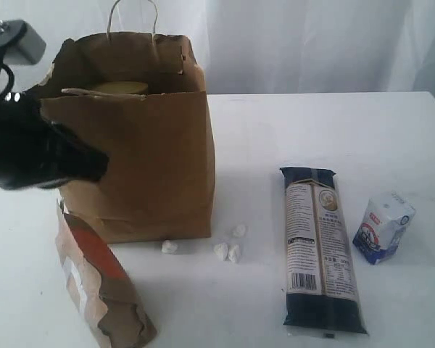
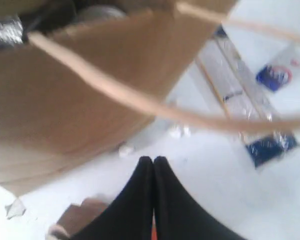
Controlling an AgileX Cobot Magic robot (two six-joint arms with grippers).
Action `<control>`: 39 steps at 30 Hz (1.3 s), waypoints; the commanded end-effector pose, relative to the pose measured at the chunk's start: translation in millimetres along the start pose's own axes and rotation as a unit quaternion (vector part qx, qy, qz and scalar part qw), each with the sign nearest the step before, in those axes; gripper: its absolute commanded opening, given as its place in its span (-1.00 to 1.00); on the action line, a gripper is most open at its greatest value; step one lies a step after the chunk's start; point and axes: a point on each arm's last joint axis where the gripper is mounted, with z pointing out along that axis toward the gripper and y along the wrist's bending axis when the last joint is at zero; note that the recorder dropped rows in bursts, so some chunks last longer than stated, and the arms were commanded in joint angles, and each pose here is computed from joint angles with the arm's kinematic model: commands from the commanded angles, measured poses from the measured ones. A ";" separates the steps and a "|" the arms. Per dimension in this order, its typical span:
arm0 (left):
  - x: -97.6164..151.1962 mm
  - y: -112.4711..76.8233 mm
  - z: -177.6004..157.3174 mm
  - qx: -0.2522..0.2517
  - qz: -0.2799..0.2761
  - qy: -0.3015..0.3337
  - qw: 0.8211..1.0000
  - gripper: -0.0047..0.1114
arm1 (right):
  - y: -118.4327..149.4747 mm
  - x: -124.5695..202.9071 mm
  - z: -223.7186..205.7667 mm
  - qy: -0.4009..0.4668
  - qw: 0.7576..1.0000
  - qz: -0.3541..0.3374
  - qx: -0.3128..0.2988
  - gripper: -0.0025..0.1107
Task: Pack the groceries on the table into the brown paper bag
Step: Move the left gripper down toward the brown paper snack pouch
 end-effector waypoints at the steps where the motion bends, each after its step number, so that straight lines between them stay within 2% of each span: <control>1: 12.8 -6.8 -10.3 0.030 0.108 0.060 0.992 -0.92 | -0.2 0.8 0.2 -0.003 1.000 -0.008 -0.002 -0.96; 6: 11.7 -17.0 -19.0 0.077 0.079 0.041 0.993 -0.92 | -0.2 0.8 0.2 -0.003 1.000 -0.008 -0.002 -0.96; 13: 13.7 -13.6 -19.2 0.060 0.108 0.051 0.991 -0.87 | -0.2 0.8 0.2 -0.003 1.000 -0.008 -0.002 -0.96; 16: 14.5 -13.3 -19.2 0.061 0.143 0.053 0.986 -0.51 | -0.2 0.8 0.2 -0.003 1.000 -0.008 -0.002 -0.96; 19: 16.6 -14.1 -19.6 0.067 0.137 0.065 0.986 0.11 | -0.2 0.8 0.2 -0.003 1.000 -0.008 -0.002 -0.96; 21: 17.4 -14.1 -19.7 0.067 0.139 0.069 0.986 0.61 | -0.2 0.8 0.2 -0.003 1.000 -0.008 -0.002 -0.96; 22: 17.4 -14.1 -19.7 0.067 0.139 0.069 0.986 0.79 | -0.2 0.8 0.2 -0.003 1.000 -0.008 -0.002 -0.96; 23: 17.4 -14.4 -19.7 0.068 0.135 0.069 0.986 0.89 | -0.2 0.8 0.2 -0.003 1.000 -0.008 -0.002 -0.96; 27: 17.4 -14.4 -19.7 0.066 0.107 0.071 0.989 0.89 | -0.2 0.8 0.2 -0.003 1.000 -0.008 -0.002 -0.96; 30: 17.8 -10.7 -19.5 0.043 0.043 0.079 0.995 0.89 | -0.2 0.8 0.2 -0.003 1.000 -0.008 -0.002 -0.96; 34: 21.0 6.2 -19.7 -0.061 -0.078 0.094 0.991 0.89 | -0.2 0.8 0.2 -0.003 1.000 -0.008 -0.002 -0.96; 39: 27.9 25.9 -26.0 -0.181 -0.118 0.118 0.969 0.89 | -0.2 0.8 0.2 -0.003 1.000 -0.008 -0.002 -0.96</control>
